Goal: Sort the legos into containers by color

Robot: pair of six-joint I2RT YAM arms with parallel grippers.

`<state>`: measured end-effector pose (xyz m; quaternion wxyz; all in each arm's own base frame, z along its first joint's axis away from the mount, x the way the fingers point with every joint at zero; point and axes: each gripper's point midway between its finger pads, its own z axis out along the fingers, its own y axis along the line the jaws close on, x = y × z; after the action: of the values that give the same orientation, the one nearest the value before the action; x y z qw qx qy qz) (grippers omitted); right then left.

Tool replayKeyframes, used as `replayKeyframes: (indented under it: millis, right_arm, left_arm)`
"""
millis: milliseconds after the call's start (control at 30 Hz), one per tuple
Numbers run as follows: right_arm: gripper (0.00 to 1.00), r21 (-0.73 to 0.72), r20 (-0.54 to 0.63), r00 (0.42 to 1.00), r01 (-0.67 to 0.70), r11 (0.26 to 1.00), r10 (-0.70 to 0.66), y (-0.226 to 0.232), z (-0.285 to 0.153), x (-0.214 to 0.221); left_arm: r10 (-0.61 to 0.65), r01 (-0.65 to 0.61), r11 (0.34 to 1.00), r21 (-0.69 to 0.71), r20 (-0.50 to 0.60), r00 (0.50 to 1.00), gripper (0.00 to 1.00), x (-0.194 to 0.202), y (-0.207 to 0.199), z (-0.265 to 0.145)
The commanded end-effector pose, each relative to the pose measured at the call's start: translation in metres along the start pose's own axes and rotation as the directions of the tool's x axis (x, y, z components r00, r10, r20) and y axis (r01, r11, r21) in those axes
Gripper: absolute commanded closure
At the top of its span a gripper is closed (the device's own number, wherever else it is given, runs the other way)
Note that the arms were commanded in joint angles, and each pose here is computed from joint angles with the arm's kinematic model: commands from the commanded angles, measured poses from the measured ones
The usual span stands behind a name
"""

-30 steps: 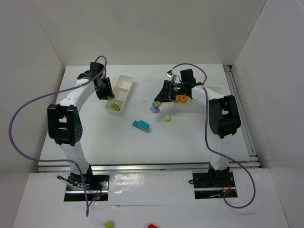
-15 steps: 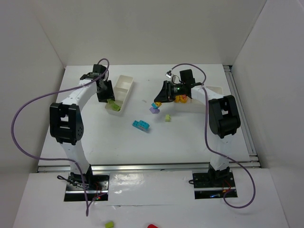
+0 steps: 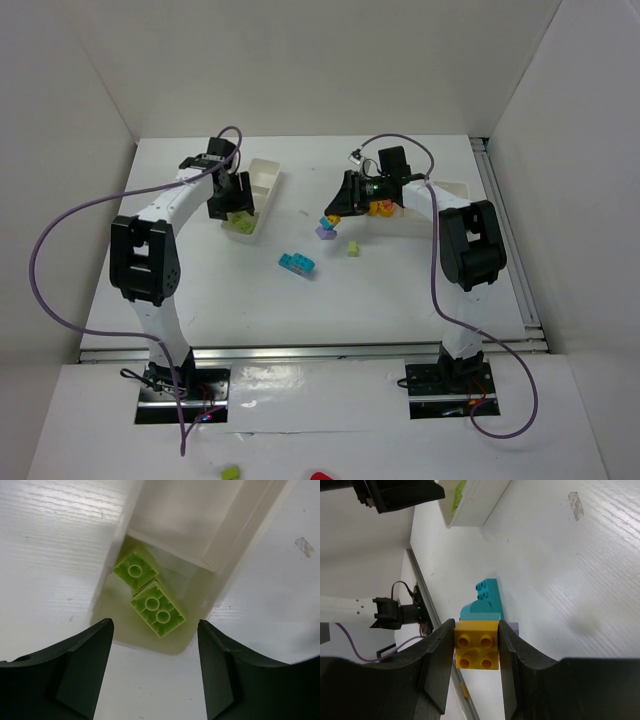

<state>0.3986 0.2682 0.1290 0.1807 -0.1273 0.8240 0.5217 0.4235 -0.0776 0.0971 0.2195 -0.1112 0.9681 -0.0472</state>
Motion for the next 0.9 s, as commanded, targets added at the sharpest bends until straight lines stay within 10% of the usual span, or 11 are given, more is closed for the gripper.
replayKeyframes:
  millis: [0, 167, 400, 867]
  right_arm:
    - [0.7, 0.005, 0.024, 0.998, 0.063, 0.998, -0.063, 0.02, -0.007, -0.013]
    - [0.7, 0.004, 0.022, 0.996, 0.082, 0.997, -0.082, 0.027, -0.012, -0.01]
    - [0.7, -0.017, 0.03, 0.995, 0.093, 0.996, -0.092, 0.036, -0.021, -0.007]
    - [0.7, 0.001, 0.026, 0.999, -0.032, 1.0, 0.032, 0.063, -0.032, -0.022]
  left_arm:
    - [0.07, -0.076, 0.992, 0.096, 0.066, 0.995, 0.22, -0.012, -0.035, -0.034]
    - [0.201, -0.218, 0.839, 0.499, 0.089, 0.976, 0.2, 0.004, -0.107, -0.071]
    - [0.322, -0.189, 0.447, 0.874, 0.04, 0.946, 0.06, 0.056, -0.164, -0.104]
    - [0.533, -0.633, 0.577, 0.517, 0.35, 0.771, 0.0, 0.075, -0.205, -0.095]
